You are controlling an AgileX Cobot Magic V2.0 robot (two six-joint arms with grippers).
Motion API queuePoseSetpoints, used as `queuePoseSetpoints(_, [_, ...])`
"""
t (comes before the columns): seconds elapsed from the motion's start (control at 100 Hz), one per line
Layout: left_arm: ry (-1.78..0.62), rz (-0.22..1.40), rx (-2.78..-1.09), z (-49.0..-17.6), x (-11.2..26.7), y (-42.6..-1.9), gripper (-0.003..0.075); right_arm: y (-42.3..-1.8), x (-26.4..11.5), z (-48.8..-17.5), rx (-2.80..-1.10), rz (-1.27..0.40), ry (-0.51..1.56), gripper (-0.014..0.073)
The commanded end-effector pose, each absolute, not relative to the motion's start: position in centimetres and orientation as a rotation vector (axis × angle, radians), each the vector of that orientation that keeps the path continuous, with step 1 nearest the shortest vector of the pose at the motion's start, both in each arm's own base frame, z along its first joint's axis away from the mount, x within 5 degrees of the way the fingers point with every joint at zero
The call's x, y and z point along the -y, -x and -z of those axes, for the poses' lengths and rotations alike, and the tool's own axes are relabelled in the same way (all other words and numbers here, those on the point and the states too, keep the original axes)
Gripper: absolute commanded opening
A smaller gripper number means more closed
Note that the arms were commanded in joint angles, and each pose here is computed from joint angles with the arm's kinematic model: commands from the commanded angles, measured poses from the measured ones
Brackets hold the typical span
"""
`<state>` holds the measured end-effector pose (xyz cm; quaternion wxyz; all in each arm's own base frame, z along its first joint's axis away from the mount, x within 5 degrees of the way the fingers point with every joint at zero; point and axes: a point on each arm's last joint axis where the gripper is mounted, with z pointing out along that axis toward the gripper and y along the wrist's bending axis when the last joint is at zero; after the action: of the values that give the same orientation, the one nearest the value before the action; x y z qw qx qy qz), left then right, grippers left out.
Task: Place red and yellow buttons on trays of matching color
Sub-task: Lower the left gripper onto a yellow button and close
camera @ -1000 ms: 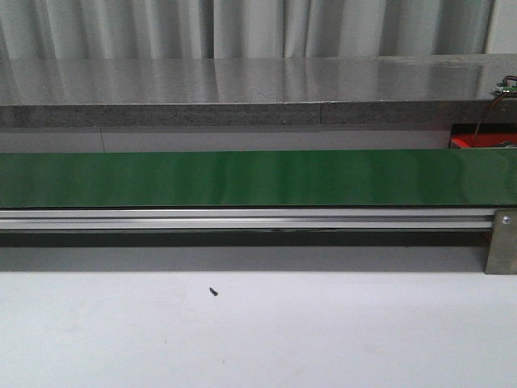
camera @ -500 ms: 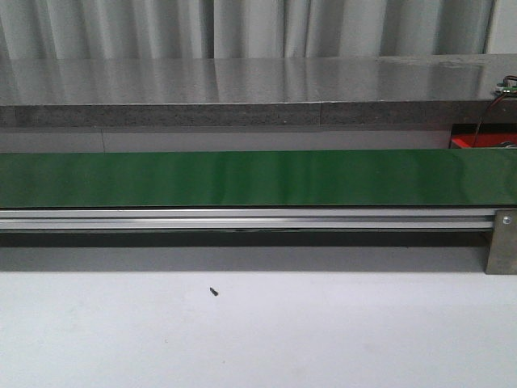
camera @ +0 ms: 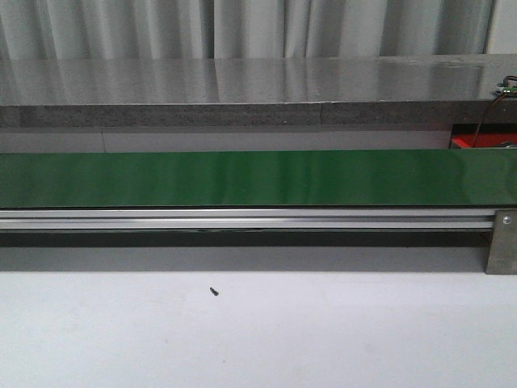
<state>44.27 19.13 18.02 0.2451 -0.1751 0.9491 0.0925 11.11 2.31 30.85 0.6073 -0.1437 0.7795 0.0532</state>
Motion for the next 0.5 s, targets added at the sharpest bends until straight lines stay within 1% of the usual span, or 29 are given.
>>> queuePoseSetpoints(0.0, [0.450, -0.285, -2.456, -23.5, -18.9, -44.1, 0.0154, -11.2, -2.1, -32.1, -1.741, -0.112, 0.285, -0.0067])
queuePoseSetpoints(0.07, [0.452, -0.284, -2.437, -24.7, -18.8, -43.7, 0.0154, -11.2, -2.1, -32.1, -1.741, -0.112, 0.285, -0.0067])
queuePoseSetpoints(0.31, [0.481, -0.222, -2.339, -31.4, -17.2, -41.3, 0.0154, -11.2, -2.1, -32.1, -1.741, -0.112, 0.285, -0.0067])
queuePoseSetpoints(0.41, [0.451, -0.208, -2.325, -33.8, -15.7, -40.1, 0.0154, -11.2, -2.1, -32.1, -1.741, -0.112, 0.285, -0.0067])
queuePoseSetpoints(0.49, [0.417, -0.195, -2.324, -35.0, -14.3, -39.4, 0.0154, -11.2, -2.1, -32.1, -1.741, -0.112, 0.285, -0.0067])
